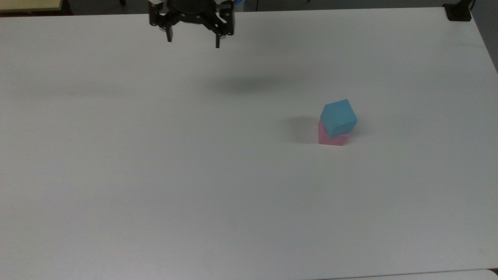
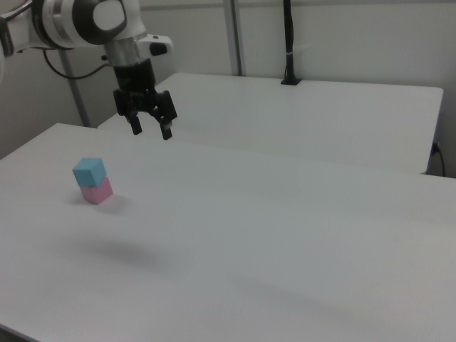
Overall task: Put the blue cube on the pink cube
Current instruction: 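Open the gripper and raise it away from the stacked cubes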
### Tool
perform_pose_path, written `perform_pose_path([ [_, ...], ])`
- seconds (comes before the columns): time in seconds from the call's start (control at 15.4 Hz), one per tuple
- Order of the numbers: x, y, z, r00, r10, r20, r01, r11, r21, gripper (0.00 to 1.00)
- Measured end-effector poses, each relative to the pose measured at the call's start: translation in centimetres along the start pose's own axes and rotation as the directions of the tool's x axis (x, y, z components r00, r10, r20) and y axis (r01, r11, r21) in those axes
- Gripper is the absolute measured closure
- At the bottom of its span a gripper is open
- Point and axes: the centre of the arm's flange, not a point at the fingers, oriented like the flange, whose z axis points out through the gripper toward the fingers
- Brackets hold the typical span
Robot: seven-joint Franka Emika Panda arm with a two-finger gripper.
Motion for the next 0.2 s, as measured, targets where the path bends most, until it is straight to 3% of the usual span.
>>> perform_pose_path([
  [0.2,-0.2,1.8,-0.3,1.000,0.031,0.003,-0.031,1.000,-0.003,0.00],
])
